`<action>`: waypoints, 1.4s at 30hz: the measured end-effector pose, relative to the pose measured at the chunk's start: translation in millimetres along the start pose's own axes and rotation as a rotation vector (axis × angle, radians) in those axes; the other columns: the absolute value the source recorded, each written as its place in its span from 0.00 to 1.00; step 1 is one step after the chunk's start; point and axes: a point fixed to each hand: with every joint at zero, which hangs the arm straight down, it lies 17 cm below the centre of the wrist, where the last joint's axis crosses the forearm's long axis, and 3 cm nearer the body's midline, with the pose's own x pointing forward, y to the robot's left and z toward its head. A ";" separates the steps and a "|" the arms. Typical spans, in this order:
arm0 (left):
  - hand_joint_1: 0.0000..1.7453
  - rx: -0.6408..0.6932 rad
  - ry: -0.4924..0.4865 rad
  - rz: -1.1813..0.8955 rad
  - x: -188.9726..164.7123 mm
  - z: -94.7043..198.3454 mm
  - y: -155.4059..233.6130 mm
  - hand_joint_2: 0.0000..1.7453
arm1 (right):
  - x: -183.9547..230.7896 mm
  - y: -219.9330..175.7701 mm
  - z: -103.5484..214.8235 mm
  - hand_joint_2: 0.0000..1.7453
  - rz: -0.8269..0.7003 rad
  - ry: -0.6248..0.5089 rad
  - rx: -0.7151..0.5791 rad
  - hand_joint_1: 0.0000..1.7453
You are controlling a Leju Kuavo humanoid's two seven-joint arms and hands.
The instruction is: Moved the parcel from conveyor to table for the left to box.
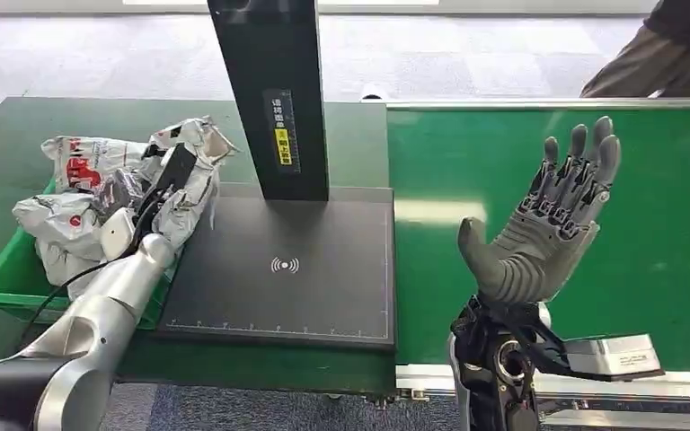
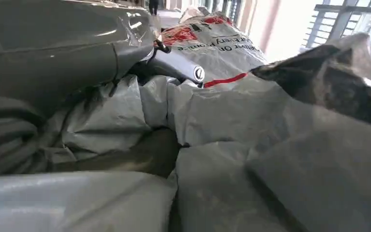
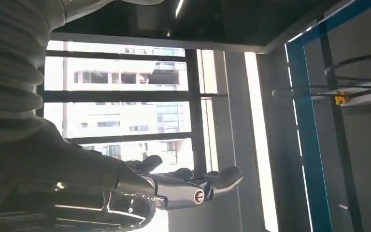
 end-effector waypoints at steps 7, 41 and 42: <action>1.00 0.139 -0.024 0.072 -15.9 -13.9 33.0 1.00 | -8.2 0.2 4.5 1.00 0.024 0.021 0.012 0.00; 0.00 0.167 -0.103 0.591 -33.7 -37.6 70.8 1.00 | -20.9 -34.3 23.3 1.00 0.116 0.078 -0.046 0.00; 0.00 0.169 -0.102 0.609 -33.9 -37.7 71.7 1.00 | -21.0 -34.7 23.4 1.00 0.117 0.078 -0.047 0.00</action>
